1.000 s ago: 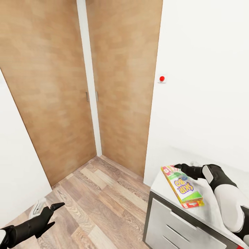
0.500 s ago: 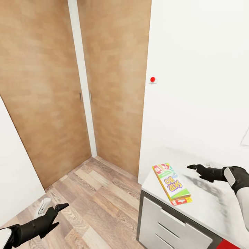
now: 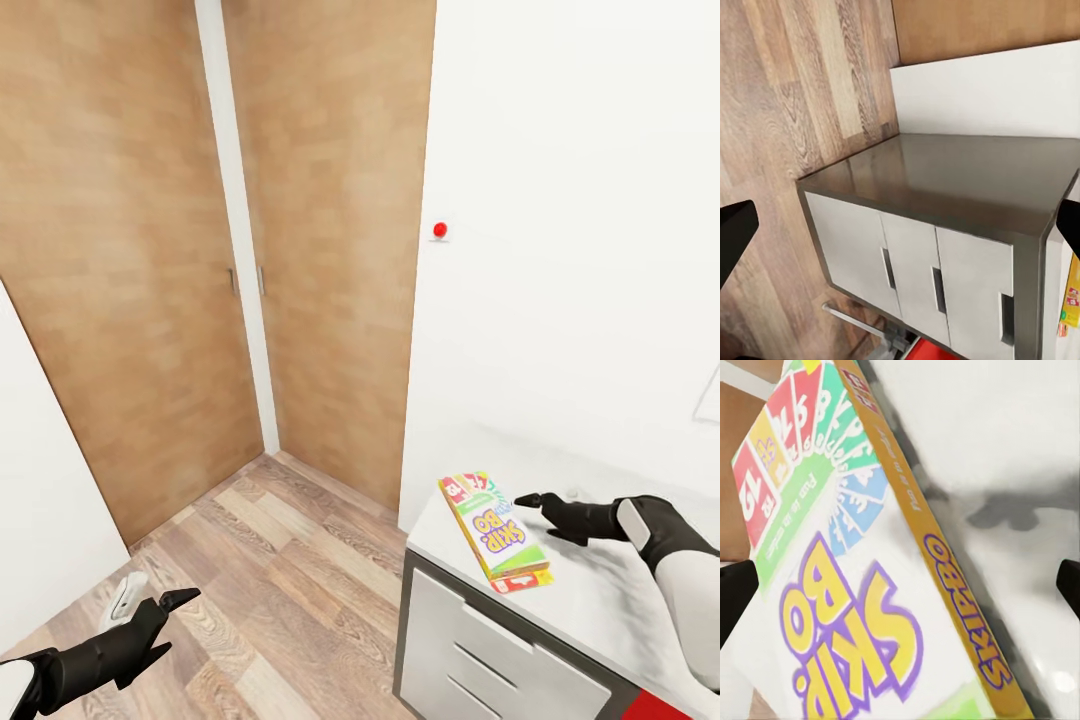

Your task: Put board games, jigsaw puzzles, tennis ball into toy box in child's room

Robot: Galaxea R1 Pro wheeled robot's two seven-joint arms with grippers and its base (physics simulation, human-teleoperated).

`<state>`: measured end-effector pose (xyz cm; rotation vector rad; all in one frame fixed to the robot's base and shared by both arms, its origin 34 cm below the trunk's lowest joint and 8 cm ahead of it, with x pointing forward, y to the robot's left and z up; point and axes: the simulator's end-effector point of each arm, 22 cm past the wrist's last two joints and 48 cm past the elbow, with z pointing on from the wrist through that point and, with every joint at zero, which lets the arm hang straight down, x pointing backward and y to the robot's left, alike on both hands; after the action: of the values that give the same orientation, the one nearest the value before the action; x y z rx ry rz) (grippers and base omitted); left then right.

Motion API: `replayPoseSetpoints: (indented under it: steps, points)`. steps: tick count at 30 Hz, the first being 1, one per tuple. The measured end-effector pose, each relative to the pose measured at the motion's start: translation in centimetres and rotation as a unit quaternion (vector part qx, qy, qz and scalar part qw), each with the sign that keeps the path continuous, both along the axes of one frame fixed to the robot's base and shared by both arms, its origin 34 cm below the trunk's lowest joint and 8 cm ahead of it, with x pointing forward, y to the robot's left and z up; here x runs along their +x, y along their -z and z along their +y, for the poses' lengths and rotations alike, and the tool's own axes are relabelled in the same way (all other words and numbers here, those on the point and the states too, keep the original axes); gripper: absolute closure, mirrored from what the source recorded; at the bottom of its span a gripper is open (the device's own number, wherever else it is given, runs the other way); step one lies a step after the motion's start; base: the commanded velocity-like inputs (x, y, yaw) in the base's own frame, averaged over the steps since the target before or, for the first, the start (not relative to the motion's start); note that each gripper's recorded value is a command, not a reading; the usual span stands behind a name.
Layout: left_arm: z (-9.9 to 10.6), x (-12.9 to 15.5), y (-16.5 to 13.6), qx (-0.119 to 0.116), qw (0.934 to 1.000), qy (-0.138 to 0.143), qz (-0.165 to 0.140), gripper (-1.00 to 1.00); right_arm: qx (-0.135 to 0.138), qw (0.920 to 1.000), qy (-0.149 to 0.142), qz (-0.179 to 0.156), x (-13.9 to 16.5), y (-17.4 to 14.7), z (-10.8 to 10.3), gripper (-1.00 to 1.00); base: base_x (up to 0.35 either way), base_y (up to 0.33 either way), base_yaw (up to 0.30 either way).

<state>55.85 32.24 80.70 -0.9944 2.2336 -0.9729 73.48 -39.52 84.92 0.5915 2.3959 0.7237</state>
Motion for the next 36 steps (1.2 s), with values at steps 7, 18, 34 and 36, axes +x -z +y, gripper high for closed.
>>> replayPoseSetpoints:
  steps: [7, 18, 34, 36]
  points:
    - [0.0, 0.0, 0.0, 0.0, 1.0, 0.0, 0.0, -1.0, 0.009, 0.9999, -0.009, 0.008, -0.3, 1.0, 1.8, -1.0, 0.0, 0.0, 0.0]
    - [0.1, 0.0, -0.1, 0.0, 1.0, -0.001, -0.001, -1.0, 0.01, 0.9999, -0.009, 0.009, -0.4, 1.0, 1.8, -1.0, 0.029, 0.0, 0.0]
    - [0.5, 1.4, -2.2, 0.002, 0.9992, -0.015, -0.036, -1.0, 0.011, 0.9999, -0.01, 0.009, -0.4, 1.1, 2.0, -1.0, 0.06, 0.0, 0.0]
    - [0.4, 1.8, -3.1, 0.005, 0.9988, -0.013, -0.048, -1.0, 0.011, 0.9999, -0.01, 0.009, -0.4, 1.1, 2.0, -1.0, 0.001, 0.0, 0.0]
